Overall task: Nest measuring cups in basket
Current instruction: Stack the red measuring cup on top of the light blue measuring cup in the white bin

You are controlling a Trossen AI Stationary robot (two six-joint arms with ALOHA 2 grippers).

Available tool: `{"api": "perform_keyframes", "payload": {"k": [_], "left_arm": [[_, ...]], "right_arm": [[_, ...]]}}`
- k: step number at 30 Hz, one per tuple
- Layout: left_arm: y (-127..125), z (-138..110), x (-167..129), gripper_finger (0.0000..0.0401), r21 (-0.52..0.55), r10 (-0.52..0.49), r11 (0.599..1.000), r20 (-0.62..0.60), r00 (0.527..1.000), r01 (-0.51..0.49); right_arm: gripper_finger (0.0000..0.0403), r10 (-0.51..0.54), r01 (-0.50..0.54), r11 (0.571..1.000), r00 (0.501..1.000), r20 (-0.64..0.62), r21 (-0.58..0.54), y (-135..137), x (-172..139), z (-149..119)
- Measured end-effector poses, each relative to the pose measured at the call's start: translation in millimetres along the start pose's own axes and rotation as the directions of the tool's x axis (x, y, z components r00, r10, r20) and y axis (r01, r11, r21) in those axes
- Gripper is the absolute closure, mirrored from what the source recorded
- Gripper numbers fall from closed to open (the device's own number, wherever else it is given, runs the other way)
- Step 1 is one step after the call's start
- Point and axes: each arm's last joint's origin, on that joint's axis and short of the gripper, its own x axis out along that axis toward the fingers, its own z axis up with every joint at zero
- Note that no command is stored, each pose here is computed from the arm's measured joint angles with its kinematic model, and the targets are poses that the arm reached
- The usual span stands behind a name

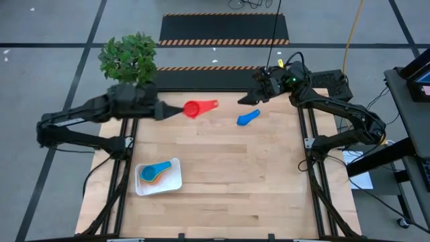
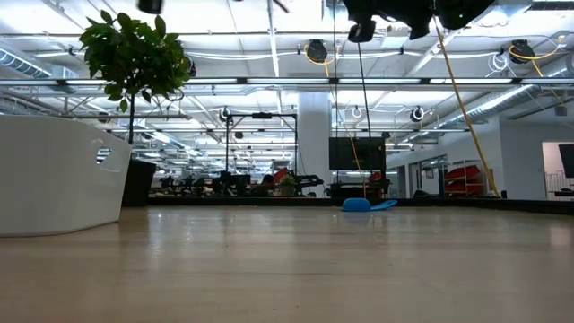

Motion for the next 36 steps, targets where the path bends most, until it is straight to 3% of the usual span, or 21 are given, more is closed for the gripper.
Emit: {"api": "perform_keyframes", "payload": {"k": [3, 8, 15, 20, 30, 36], "left_arm": [[2, -10, -21, 0.0398, -0.012, 0.07, 0.997, -0.022, 0.997, -0.07], [14, -28, -53, 0.0398, -0.127, 0.242, 0.961, -0.051, 0.969, -0.246], [15, -44, -71, 0.0398, -0.135, 0.293, 0.945, -0.063, 0.954, -0.299], [28, -67, -63, 0.0397, -0.175, 0.353, 0.916, -0.079, 0.932, -0.362], [55, -127, -43, 0.0398, -0.284, 0.29, 0.899, -0.189, 0.938, -0.335], [55, -148, -53, 0.0398, -0.307, 0.254, 0.892, -0.266, 0.93, -0.331]], "right_arm": [[0.0153, 0.0, 0.001, 1.0, 0.999, -0.041, 0.022, 2, -1, -2], [0.0148, -0.017, 0.016, 1.0, 0.999, -0.041, -0.01, 5, -3, -5], [0.0151, -0.03, 0.03, 1.0, 0.999, -0.043, -0.002, 4, -4, -7], [0.0151, -0.026, 0.026, 1.0, 0.999, -0.039, -0.006, 8, -5, -8], [0.0151, -0.01, 0.009, 0.996, 1.0, -0.007, -0.084, 35, -14, -20], [0.0151, -0.086, 0.089, 0.995, 0.994, 0.074, -0.05, 37, -19, -27]]}}
